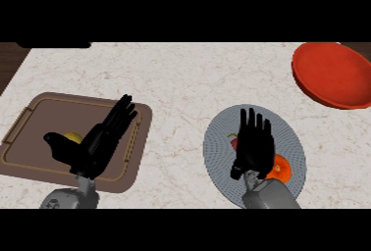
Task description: Pick the bell pepper from the placemat and place it in the bowl
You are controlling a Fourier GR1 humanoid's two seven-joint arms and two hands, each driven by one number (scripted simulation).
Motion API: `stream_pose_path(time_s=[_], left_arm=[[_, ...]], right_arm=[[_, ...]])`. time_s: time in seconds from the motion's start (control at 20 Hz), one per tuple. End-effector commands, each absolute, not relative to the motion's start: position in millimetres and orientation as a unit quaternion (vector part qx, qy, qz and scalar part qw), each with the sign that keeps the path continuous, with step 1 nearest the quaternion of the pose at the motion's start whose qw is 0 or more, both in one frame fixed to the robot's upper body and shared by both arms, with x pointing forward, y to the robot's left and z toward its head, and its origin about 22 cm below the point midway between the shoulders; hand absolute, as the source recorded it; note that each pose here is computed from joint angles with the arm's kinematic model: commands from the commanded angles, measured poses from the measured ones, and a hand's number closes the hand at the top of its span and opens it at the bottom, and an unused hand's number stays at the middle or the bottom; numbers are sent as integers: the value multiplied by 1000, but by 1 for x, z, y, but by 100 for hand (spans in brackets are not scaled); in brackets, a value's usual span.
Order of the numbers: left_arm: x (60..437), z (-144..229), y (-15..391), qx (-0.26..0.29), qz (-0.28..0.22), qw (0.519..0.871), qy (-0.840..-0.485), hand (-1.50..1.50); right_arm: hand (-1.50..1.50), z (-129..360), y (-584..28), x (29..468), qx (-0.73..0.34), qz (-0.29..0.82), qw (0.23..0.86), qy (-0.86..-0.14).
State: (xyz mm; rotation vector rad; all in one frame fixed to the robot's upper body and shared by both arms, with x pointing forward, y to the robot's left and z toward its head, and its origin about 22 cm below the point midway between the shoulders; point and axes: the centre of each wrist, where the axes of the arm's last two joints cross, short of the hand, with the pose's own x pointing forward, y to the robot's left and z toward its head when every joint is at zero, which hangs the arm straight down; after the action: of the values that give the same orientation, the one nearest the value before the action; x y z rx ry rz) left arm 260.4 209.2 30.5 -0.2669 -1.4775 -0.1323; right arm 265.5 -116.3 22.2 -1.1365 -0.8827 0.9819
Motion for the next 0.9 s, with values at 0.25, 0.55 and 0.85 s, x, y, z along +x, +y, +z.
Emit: stream_pose_path(time_s=[0.25, 0.55, 0.85], left_arm=[[275, 29, 193, -123, -62, 731, -669, 0], [261, 5, 212, -120, -65, 728, -672, 0], [253, 30, 198, -127, -59, 724, -675, 0]], right_arm=[[-150, 6, -116, 276, -497, 426, 647, -391], [150, 20, -143, 280, -493, 457, 605, -428], [150, -14, -132, 284, -488, 467, 592, -439]])
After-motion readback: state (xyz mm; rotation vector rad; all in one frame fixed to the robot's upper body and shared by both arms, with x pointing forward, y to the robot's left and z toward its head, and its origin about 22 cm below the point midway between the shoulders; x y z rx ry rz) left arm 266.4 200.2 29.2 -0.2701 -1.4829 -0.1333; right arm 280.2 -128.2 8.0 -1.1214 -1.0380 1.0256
